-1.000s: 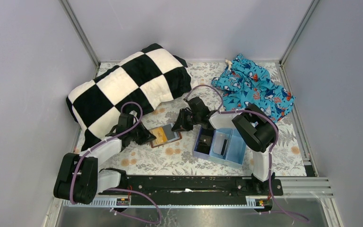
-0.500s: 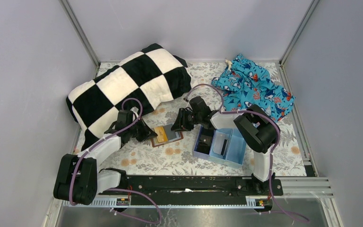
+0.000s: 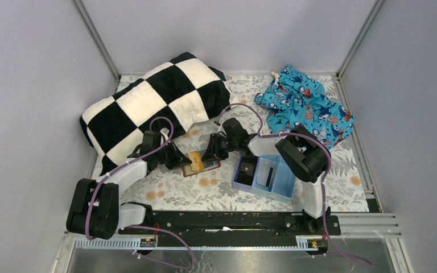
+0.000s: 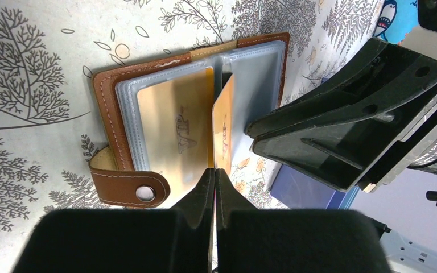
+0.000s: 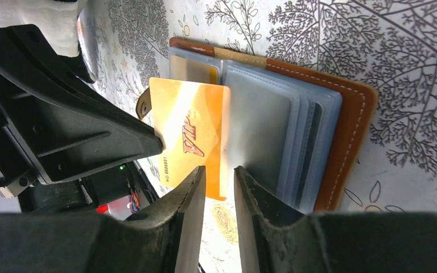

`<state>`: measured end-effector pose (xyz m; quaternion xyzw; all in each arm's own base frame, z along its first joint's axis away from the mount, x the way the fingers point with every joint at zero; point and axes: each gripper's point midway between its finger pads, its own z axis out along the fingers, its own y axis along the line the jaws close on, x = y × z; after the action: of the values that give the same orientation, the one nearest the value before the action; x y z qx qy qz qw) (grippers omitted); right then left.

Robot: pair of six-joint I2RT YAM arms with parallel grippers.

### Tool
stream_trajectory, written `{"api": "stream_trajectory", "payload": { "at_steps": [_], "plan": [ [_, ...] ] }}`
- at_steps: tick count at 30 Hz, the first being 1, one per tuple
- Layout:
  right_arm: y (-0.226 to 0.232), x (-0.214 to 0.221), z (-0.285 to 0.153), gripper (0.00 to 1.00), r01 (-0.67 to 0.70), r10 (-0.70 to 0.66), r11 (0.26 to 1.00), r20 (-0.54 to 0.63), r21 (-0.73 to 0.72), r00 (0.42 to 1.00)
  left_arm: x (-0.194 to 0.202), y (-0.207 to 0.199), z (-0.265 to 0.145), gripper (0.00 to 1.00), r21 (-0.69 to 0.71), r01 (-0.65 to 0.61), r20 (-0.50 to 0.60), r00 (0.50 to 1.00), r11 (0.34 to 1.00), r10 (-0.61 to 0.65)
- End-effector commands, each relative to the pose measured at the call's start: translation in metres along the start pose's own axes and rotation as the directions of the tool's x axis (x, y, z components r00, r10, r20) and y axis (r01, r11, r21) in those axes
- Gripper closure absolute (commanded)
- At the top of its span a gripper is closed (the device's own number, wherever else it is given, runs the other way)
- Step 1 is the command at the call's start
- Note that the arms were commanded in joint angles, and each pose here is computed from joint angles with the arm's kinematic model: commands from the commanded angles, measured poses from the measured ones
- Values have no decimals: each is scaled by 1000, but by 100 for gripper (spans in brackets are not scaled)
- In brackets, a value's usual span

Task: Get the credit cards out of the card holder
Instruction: Remove the credit card from the card holder.

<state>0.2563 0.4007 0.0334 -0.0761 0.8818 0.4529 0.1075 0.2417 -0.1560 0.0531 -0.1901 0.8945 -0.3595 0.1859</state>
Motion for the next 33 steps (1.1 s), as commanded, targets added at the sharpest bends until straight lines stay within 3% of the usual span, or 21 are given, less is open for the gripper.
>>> {"api": "stream_trajectory", "payload": {
  "at_steps": [1, 8, 15, 19, 21, 24, 30, 33],
  "plan": [
    [2, 3, 10, 68, 17, -16, 1000, -30, 1, 999, -12, -16, 1, 100, 63, -35, 18, 999, 997, 34],
    [-3, 7, 16, 71, -1, 2, 1000, -49, 10, 999, -8, -18, 7, 100, 95, -16, -20, 1000, 995, 18],
    [-6, 9, 18, 71, -12, 13, 1000, -55, 10, 998, -5, -23, 13, 80, 136, 0, -41, 999, 991, 6],
    [-6, 9, 18, 71, -13, 13, 1000, -54, 10, 998, -5, -26, 14, 76, 151, 0, -44, 999, 989, 7],
    [-6, 9, 18, 71, -13, 14, 1000, -56, 11, 998, -5, -26, 15, 79, 151, 1, -45, 999, 989, 6],
    [-5, 8, 18, 71, -14, 14, 1000, -54, 8, 998, -5, -24, 14, 100, 138, 4, -41, 999, 990, 1],
    [13, 0, 3, 67, 8, -9, 1000, -35, -14, 999, -13, -13, -4, 100, -23, -56, -24, 998, 998, 56],
    [31, -14, -16, 57, 34, -34, 998, 1, -46, 999, -17, -20, -25, 100, -56, -94, 0, 996, 994, 94]
  ]
}}
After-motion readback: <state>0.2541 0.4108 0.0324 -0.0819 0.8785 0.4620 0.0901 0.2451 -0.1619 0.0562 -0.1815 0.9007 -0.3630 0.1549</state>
